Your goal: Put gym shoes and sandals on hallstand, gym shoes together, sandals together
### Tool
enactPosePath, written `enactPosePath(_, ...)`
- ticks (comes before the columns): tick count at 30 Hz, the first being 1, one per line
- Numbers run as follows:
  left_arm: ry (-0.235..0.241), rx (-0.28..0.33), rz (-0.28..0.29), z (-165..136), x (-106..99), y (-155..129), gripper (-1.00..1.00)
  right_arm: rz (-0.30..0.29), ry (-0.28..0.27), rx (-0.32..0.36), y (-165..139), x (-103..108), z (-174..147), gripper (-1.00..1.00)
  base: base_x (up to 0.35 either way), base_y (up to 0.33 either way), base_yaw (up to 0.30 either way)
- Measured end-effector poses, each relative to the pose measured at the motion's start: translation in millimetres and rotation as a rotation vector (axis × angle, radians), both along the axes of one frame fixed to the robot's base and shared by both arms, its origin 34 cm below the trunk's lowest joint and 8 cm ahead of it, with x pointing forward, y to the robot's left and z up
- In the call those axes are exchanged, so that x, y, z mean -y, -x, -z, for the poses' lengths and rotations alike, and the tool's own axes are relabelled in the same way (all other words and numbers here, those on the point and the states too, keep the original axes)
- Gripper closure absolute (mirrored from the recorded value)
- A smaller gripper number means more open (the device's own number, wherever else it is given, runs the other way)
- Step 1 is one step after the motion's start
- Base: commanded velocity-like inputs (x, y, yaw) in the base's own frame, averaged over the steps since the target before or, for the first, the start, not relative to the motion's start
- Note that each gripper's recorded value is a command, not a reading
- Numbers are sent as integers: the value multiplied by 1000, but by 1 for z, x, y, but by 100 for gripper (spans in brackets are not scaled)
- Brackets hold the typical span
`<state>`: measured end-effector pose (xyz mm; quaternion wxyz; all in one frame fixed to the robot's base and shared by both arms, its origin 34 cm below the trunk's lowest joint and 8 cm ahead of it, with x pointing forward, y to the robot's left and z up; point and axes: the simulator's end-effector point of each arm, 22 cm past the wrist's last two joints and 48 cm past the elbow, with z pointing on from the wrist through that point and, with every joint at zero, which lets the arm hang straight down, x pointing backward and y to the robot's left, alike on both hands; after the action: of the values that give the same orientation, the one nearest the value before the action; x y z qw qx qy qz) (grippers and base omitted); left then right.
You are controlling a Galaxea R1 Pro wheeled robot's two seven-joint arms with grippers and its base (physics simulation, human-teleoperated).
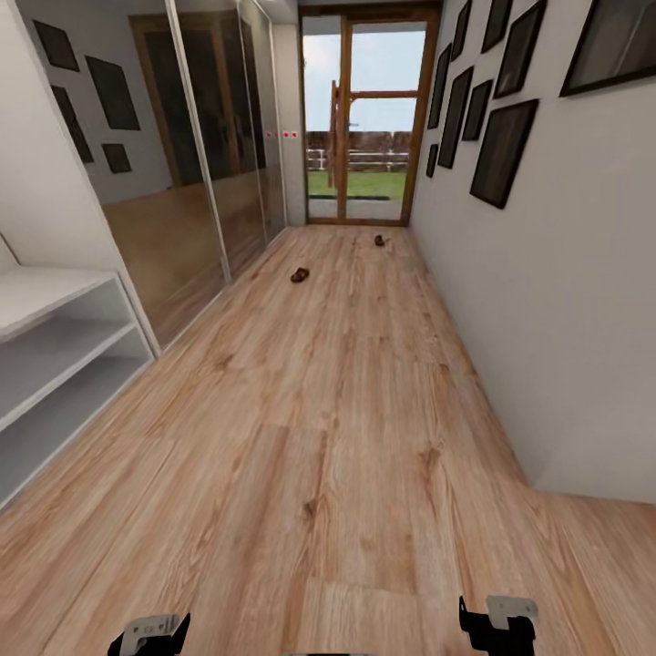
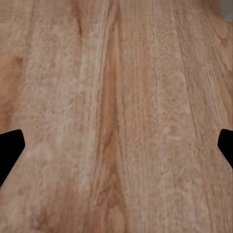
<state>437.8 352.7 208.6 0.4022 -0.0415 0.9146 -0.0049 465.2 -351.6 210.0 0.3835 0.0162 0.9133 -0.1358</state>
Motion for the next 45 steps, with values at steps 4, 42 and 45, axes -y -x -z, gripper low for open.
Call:
enactPosePath(4,0,0,0,0,0,0,-100,-1,-1,-1,0,-1,0,-100,336,-105,0)
enactPosePath(42,-1,1,-4,0,-2,0,-100,-1,-2,-3,1,-2,1,-100,336,-96,17)
enactPosePath(45,-1,1,-6,0,-2,0,-100,-2,-2,-3,1,-2,1,-100,340,-11,216)
